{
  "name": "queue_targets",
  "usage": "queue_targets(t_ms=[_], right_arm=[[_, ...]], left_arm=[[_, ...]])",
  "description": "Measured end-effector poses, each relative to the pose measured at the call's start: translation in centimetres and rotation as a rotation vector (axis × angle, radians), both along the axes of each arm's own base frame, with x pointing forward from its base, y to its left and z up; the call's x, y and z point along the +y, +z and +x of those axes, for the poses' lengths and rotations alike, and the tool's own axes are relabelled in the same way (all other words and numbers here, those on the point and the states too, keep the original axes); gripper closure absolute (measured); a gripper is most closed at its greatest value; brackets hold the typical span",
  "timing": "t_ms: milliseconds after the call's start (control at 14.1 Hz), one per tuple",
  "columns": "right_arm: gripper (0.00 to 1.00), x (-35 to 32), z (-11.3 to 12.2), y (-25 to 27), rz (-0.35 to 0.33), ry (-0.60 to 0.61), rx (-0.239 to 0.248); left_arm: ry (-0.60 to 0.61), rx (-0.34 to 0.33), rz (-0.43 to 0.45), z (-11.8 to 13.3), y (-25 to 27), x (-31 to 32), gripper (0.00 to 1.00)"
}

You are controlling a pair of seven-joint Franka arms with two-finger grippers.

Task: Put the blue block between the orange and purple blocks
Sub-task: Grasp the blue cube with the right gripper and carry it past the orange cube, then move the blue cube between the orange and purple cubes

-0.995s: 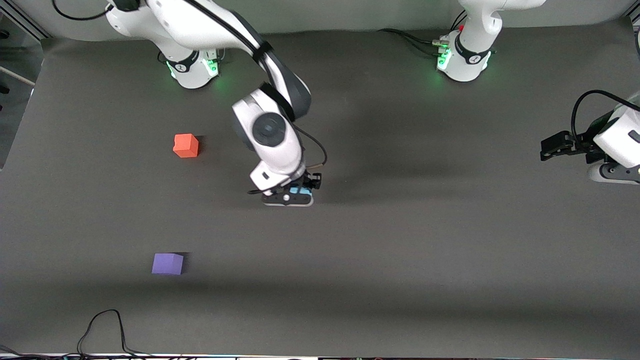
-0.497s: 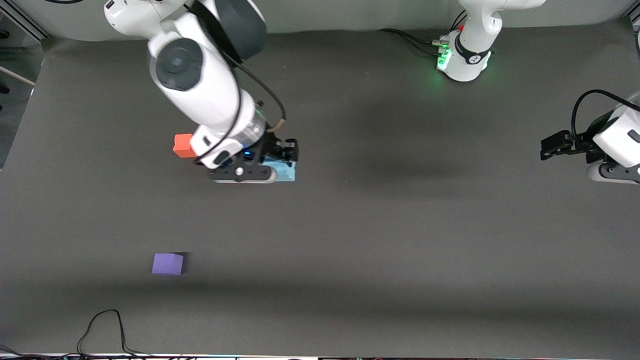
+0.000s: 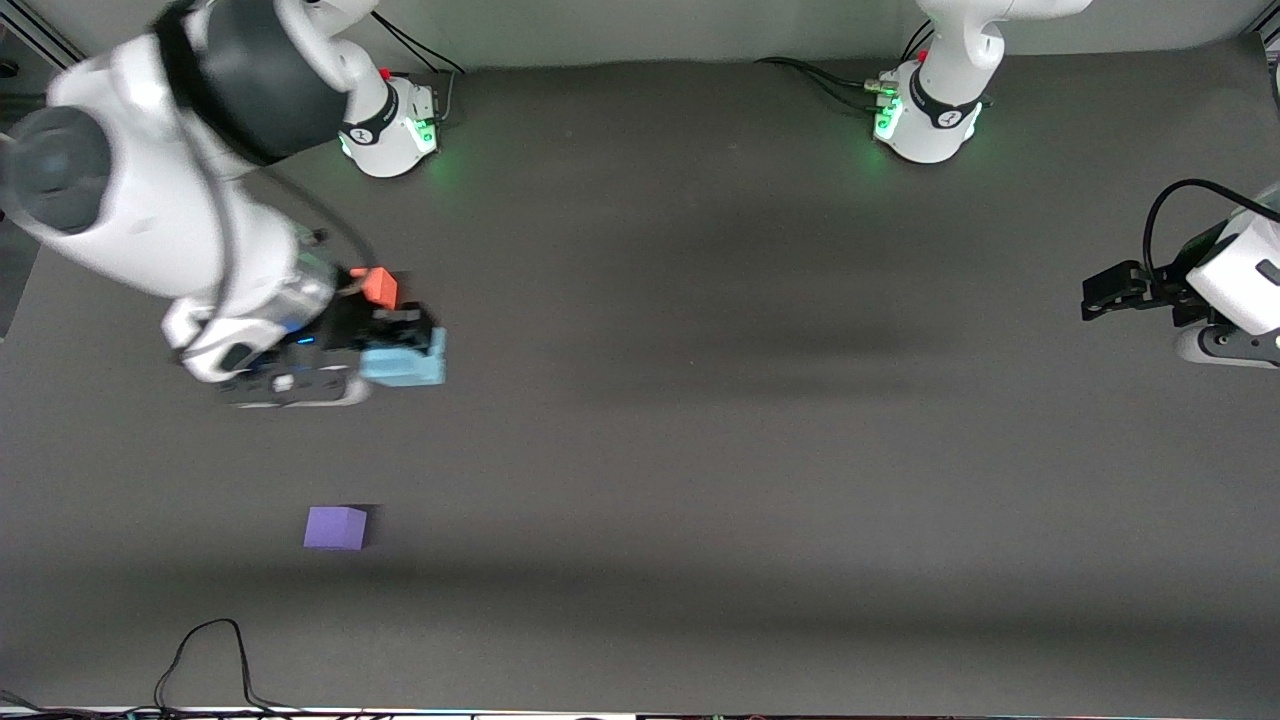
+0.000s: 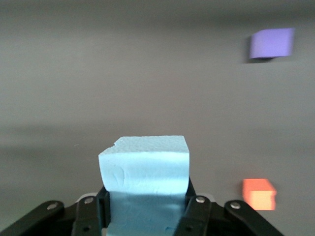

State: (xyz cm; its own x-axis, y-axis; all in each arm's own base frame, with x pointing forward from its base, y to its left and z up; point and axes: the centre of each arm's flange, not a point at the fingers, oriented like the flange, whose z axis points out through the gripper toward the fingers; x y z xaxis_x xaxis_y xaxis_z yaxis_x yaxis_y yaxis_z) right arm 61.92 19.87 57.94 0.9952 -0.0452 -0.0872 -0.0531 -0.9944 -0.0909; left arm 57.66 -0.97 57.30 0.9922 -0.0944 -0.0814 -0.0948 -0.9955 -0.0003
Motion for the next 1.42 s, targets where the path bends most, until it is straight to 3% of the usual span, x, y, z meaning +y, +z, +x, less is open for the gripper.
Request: queue_targets(t_ms=[355, 569, 1137, 1421], right_arm=[[0.46, -17.4, 2.0, -4.5, -0.011, 0.063, 0.06], [0.46, -25.5, 1.8, -8.4, 0.016, 0.052, 0.08], [0.46, -22.3, -0.3, -19.1, -0.024, 0.103, 0.013], [0.46, -20.8, -2.8, -26.1, -0.041, 0.111, -0.02]], left_arm=[[0.001, 0.0, 0.002, 0.0, 0.0, 0.1, 0.0], [0.001, 0.004, 0.002, 0.0, 0.0, 0.1, 0.0], [0.002, 0.006, 0.003, -0.1, 0.0, 0.1, 0.0], [0.002, 0.006, 0.003, -0.1, 0.0, 0.1, 0.0]])
